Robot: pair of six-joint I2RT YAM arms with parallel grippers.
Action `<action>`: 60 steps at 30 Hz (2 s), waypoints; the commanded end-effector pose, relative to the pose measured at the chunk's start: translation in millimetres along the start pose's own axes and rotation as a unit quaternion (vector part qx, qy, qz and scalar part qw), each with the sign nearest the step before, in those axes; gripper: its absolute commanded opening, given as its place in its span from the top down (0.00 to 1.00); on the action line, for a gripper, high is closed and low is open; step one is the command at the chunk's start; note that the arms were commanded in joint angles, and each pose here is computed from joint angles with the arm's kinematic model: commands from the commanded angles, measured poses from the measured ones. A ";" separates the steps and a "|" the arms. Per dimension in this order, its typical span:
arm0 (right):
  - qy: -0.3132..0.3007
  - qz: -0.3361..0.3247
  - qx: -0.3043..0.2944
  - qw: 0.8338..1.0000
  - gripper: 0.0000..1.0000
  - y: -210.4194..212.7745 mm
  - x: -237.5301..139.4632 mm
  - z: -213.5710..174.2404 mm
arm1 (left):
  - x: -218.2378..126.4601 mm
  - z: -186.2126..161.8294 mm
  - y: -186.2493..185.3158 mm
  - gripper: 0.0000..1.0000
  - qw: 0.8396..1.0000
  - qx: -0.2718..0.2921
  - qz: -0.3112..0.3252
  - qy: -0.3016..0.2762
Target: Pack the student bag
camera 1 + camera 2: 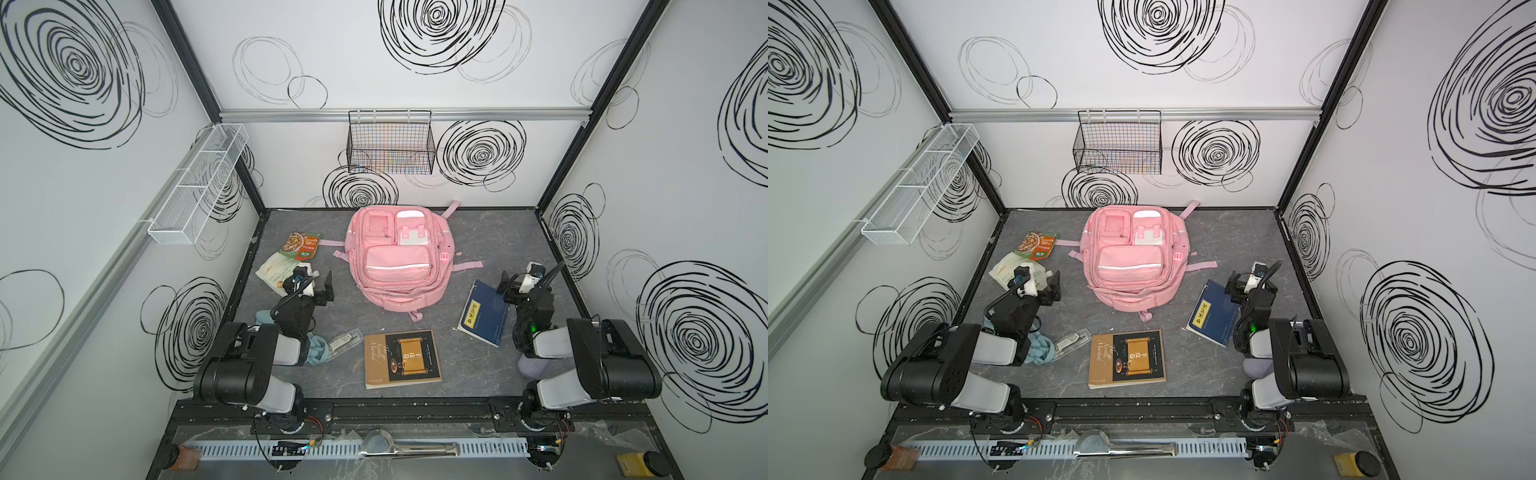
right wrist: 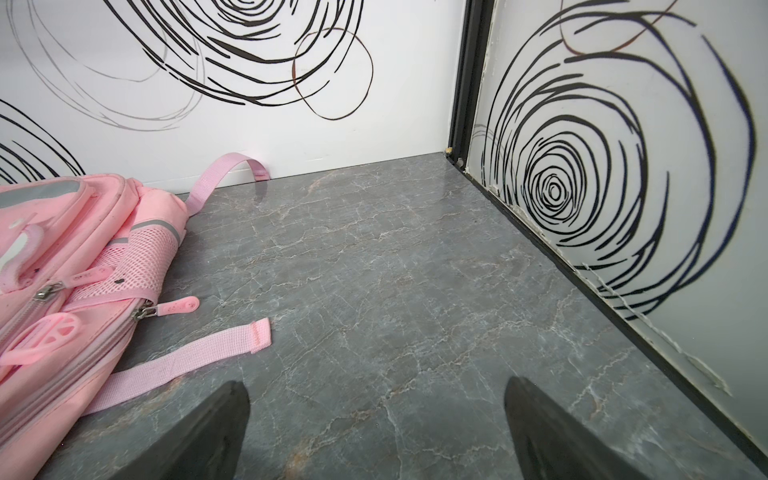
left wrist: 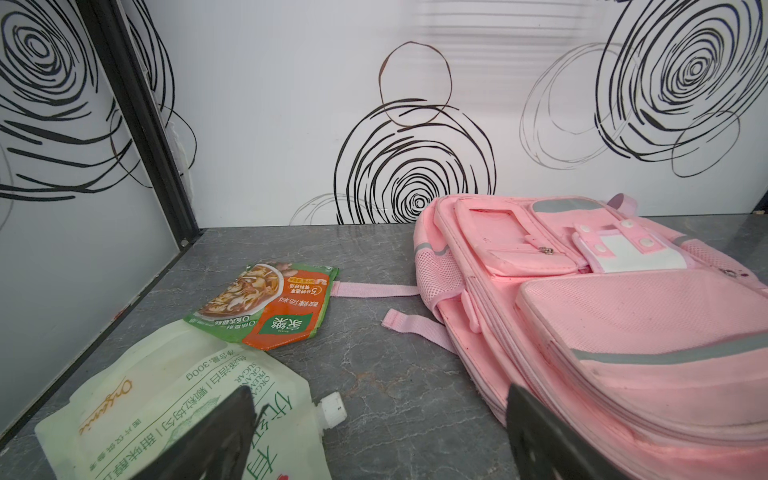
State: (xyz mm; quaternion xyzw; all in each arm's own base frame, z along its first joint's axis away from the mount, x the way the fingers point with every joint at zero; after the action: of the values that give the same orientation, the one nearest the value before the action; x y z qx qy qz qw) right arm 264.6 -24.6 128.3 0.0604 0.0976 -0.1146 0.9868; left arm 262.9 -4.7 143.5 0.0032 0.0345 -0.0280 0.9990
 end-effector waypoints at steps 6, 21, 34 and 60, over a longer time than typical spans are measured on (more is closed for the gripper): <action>-0.020 -0.004 -0.001 1.000 0.00 1.4 2.0 9.4 | 0.5 9.2 1.0 0.04 0.999 -0.001 -0.001 -0.032; -0.033 -0.021 0.008 0.999 0.00 -2.1 1.2 16.2 | -4.5 17.7 -0.1 0.04 0.998 0.002 0.043 -0.044; 0.093 0.199 0.098 0.971 0.08 47.4 8.1 99.9 | -18.8 127.1 -56.1 0.03 0.995 -0.074 -0.027 -0.054; 0.203 0.345 0.097 0.911 0.09 95.4 -17.3 110.6 | -27.0 167.2 -137.5 0.13 0.956 0.082 -0.255 0.123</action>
State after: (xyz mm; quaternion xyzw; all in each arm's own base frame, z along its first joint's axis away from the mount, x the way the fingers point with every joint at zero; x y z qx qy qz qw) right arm 296.9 58.8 245.8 0.1966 0.2568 0.2279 0.9184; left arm 238.7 -137.8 307.2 0.0629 0.1438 -0.2685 0.9504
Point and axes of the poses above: each gripper's point midway between its finger pads, its own x axis out along the fingers, its own y axis along the line the jaws close on, z = x × y, the point moved 10 cm from there along -x, back along the fingers, and after that the axes turned 2 degrees about x, right-handed, at the moved point
